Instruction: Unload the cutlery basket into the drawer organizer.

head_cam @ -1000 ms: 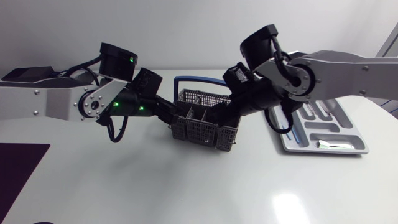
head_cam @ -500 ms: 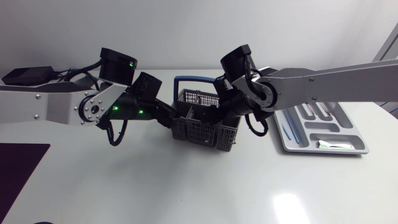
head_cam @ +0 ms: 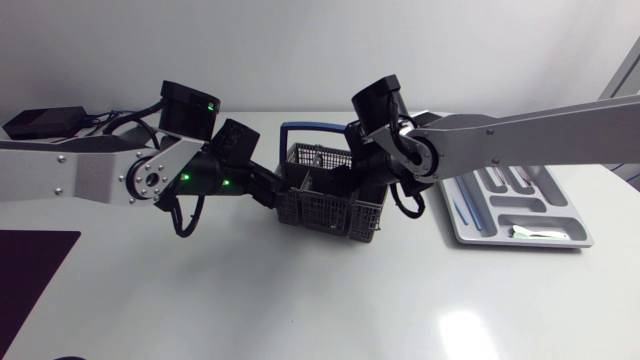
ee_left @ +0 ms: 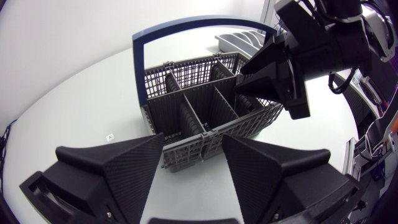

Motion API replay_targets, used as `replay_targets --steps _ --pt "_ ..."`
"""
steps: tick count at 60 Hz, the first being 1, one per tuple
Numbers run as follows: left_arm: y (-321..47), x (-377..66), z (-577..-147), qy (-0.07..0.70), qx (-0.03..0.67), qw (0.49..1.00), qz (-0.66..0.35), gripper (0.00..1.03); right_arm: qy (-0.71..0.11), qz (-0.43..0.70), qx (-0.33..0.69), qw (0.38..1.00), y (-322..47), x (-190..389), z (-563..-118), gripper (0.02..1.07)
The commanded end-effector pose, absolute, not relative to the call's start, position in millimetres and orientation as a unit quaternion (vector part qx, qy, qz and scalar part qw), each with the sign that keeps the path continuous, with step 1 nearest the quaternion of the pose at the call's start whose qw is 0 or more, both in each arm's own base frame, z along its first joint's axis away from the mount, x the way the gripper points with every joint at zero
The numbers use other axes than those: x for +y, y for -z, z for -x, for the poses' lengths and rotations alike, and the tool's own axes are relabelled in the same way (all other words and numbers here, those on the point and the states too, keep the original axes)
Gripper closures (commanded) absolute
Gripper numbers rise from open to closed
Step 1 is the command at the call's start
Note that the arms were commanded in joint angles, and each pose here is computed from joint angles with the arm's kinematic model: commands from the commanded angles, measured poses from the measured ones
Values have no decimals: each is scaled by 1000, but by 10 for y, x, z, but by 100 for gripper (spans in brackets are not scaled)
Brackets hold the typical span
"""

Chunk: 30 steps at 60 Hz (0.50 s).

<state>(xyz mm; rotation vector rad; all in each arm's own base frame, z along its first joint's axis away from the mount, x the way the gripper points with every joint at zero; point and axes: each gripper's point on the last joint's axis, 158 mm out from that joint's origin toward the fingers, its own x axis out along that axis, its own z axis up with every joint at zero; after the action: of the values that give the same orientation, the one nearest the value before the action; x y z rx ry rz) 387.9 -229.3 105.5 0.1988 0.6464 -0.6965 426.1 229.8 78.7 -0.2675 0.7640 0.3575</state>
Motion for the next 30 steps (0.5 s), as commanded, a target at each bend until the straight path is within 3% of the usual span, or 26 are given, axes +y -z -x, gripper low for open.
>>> replay_targets --steps 1,30 --pt "-1057 -2252 -3833 337 305 885 -101 37 -158 122 383 902 -638 2273 -4273 45" --pt "-1059 -2283 -3772 342 304 884 -100 37 -159 124 395 896 -450 2275 -4271 45"
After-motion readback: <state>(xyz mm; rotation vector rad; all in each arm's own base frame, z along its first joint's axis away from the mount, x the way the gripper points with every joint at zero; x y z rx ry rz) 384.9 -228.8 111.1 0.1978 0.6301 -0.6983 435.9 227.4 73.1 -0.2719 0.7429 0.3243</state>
